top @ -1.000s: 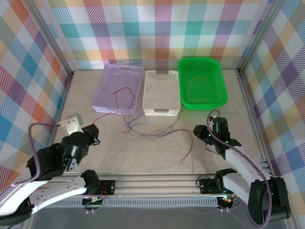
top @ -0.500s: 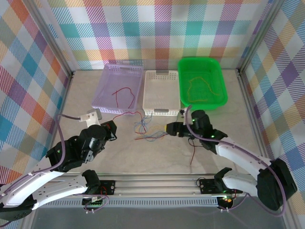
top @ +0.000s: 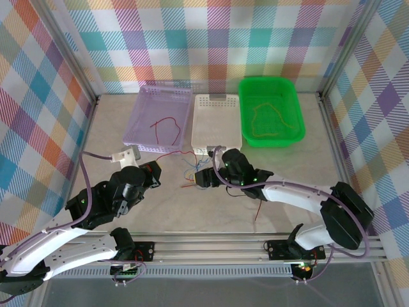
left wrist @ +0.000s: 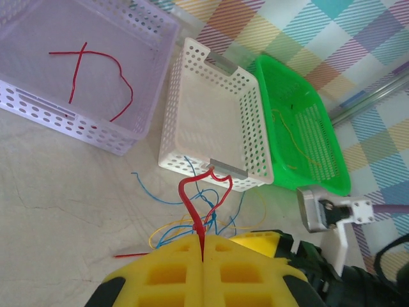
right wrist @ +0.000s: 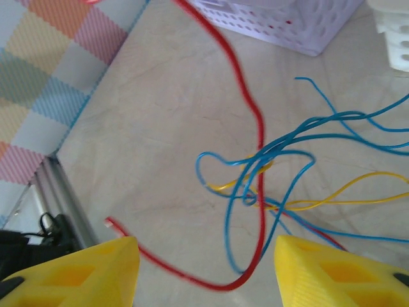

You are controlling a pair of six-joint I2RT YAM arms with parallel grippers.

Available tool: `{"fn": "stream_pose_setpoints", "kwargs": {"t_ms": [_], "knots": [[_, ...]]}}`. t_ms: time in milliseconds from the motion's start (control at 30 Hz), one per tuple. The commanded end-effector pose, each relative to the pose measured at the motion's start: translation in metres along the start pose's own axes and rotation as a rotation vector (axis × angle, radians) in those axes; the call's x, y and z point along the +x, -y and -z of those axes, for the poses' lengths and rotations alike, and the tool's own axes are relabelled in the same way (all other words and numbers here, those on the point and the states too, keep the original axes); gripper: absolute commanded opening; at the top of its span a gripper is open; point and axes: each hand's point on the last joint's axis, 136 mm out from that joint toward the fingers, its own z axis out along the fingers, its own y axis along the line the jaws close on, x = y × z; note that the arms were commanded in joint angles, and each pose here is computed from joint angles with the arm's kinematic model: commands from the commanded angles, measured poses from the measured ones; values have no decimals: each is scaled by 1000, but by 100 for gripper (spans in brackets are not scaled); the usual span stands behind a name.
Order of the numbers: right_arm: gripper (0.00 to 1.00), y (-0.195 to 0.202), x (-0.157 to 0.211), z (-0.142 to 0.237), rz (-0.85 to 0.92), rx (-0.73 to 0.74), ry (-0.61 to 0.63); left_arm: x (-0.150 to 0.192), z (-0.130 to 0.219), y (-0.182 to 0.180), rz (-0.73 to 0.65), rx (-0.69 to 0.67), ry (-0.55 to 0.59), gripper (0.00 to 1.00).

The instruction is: Untangle the cables

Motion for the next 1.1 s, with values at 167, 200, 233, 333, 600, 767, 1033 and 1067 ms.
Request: {"fn": "stream_pose_setpoints", "kwargs": {"t_ms": [167,200,233,333,600,767,1033,1067], "knots": [[55,4,-5,-19,47,62,11,-4,5,7,33,37,5,0],[54,5,-5,-22,52,74,11,-3,5,8,35,41,2,0],[52,7,-5,-24,54,84,11,-3,5,8,36,41,3,0],[43,9,-4,-29,40,92,11,-3,5,9,43,49,2,0],[0,23,10,-30,37,126,-7,-21,24,-2,53,49,51,0],[0,37,28,-24,32,156,-17,-43,49,-19,62,40,120,0],[0,71,62,-19,0,240,-49,-70,81,-36,79,50,194,0],[0,75,65,-17,1,256,-53,-72,84,-37,80,51,201,0]]}}
